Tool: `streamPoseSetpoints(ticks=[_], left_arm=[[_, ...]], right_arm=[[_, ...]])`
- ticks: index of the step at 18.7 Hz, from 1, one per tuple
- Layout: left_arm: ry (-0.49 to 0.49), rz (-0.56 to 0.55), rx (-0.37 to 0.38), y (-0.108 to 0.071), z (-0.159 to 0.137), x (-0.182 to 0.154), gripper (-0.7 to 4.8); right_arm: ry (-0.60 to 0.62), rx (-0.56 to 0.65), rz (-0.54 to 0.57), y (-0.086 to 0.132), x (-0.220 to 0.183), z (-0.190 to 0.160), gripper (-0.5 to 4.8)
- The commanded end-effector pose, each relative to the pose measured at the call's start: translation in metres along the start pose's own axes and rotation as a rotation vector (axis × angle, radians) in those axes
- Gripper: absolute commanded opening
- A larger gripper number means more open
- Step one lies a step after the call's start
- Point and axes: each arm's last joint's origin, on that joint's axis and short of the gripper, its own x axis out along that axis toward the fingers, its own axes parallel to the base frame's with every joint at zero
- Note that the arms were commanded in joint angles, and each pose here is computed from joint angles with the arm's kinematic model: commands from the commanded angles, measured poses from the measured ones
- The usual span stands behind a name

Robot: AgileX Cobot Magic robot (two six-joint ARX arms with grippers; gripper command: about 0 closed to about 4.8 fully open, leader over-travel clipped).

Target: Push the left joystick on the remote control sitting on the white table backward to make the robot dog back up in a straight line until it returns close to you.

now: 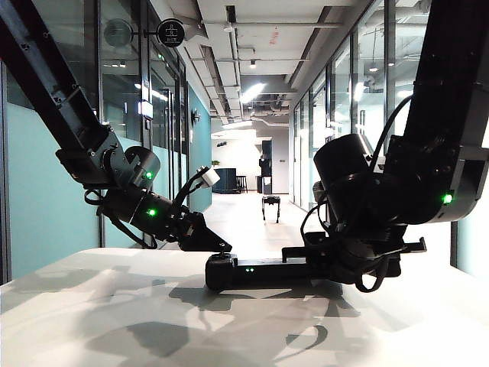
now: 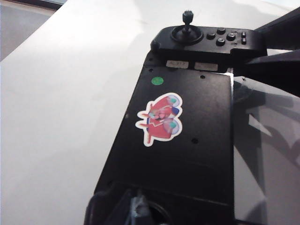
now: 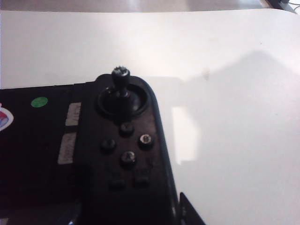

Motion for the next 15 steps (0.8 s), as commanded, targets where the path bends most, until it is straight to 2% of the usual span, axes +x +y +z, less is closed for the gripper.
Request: streamPoseSetpoints(ticks=[1, 15], left_arm=[[0.008, -0.018, -0.007, -0.0024, -0.0017, 0.0012, -0.06], [0.01, -0.019, -0.004, -0.0024, -0.0014, 0.001, -0.06]], right_arm=[[-0.037, 0.02, -0.006, 0.0017, -0.0008, 0.006, 2.29], [-0.04, 0.021, -0.022, 0.0012, -0.0008, 0.0061, 2.29]])
